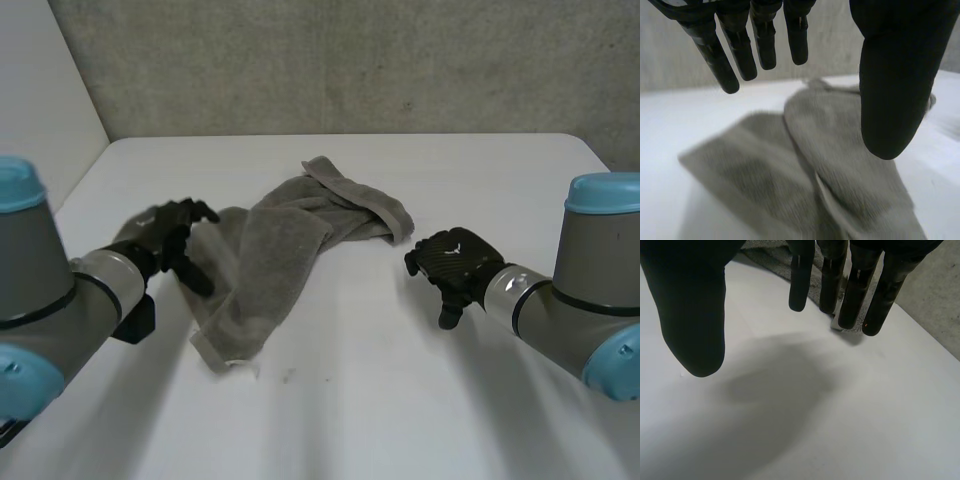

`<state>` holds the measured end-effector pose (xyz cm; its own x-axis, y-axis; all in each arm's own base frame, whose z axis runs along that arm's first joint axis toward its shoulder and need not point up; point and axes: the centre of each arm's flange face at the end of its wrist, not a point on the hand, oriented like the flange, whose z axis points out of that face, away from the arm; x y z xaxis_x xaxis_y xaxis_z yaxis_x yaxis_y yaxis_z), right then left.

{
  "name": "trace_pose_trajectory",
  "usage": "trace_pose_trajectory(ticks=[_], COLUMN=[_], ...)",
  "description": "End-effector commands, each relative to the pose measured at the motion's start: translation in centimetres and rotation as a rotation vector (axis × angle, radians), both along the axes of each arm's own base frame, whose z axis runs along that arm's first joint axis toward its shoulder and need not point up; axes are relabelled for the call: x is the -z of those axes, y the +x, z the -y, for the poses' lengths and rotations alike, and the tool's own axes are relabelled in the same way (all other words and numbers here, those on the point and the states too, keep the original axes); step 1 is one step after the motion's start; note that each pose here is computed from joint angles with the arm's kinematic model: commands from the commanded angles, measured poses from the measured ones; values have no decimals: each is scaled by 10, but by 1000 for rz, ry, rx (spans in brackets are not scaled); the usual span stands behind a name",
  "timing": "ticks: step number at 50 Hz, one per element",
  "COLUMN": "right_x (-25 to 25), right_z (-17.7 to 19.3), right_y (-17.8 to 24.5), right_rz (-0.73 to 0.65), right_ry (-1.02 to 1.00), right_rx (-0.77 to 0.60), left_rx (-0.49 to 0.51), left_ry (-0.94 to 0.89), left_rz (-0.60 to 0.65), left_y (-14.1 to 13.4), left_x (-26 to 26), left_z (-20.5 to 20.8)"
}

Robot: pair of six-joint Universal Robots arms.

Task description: Fold the towel.

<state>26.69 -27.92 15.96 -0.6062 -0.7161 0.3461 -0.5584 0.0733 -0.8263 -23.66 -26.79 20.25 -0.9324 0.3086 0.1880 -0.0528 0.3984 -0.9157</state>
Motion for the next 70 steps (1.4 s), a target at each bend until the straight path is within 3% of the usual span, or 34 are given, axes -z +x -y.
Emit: trace_pose_trajectory(ticks=[1, 11, 49, 59, 70], right_x=[3, 7, 9, 10, 11], right_z=[-2, -5, -9, -12, -13], right_y=[-1, 0, 0, 1, 2], right_rz=[-4, -5, -9, -11, -13], right_ry=[11, 14, 24, 28, 28], right_rx=[0, -3, -10, -15, -22], left_rx=[-42, -60, -51, -85, -69], left_ry=[276, 381, 401, 348, 343], left_rz=[20, 47, 90, 215, 219], left_y=[1, 5, 1, 9, 6], left_x=[30, 44, 55, 53, 50], left_z=[4, -2, -8, -7, -11])
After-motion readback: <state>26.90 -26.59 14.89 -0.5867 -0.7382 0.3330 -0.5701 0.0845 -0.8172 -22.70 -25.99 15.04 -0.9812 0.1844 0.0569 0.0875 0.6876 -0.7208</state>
